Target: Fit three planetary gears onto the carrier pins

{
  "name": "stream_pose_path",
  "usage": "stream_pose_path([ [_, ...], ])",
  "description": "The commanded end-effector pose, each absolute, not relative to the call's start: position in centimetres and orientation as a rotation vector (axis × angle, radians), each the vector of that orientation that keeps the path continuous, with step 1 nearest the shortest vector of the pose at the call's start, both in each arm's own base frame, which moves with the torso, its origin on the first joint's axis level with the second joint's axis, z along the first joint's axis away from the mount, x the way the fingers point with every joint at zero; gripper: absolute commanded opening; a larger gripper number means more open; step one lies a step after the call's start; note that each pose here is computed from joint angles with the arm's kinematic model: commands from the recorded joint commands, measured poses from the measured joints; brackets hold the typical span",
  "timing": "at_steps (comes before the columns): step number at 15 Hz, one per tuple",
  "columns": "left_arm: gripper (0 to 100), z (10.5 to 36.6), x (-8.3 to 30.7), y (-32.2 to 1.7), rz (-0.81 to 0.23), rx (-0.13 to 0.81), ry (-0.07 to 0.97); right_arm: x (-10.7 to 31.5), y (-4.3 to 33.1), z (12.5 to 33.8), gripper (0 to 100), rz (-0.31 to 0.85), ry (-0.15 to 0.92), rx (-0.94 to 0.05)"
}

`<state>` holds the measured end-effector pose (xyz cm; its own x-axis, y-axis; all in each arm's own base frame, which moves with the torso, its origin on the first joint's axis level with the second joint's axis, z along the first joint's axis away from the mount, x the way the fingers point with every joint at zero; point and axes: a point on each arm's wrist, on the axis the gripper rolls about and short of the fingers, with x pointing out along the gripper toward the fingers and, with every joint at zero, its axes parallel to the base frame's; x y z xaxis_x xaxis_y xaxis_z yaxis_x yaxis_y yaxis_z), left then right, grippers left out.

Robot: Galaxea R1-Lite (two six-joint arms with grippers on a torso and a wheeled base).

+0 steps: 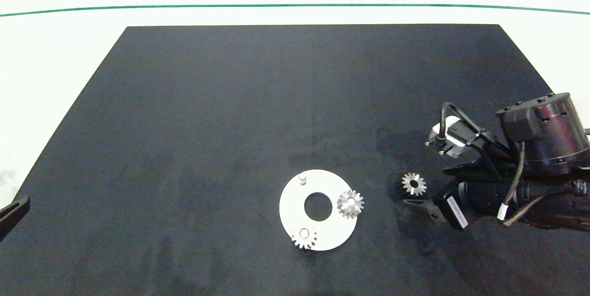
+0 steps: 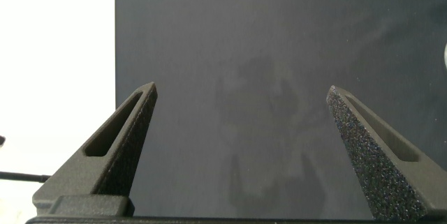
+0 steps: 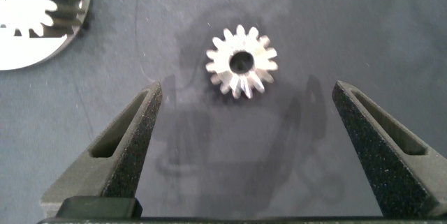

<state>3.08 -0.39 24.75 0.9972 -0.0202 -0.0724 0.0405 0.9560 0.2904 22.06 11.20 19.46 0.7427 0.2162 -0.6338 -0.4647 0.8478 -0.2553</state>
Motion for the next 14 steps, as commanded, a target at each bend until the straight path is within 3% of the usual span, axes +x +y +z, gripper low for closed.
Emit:
stream_pose_path([
  [1, 100, 24.7, 3.1, -0.4, -0.028, 0.297, 0.07, 23.2, 11.8, 18.3, 100, 0.386, 0.656, -0.426],
  [6, 100, 24.2, 2.7, -0.2, -0.03, 0.298, 0.071, 24.1, 12.3, 17.6, 100, 0.389, 0.66, -0.427],
  [14, 100, 24.3, 2.7, -0.2, -0.028, 0.297, 0.07, 24.2, 12.4, 17.7, 85, 0.393, 0.653, -0.424],
])
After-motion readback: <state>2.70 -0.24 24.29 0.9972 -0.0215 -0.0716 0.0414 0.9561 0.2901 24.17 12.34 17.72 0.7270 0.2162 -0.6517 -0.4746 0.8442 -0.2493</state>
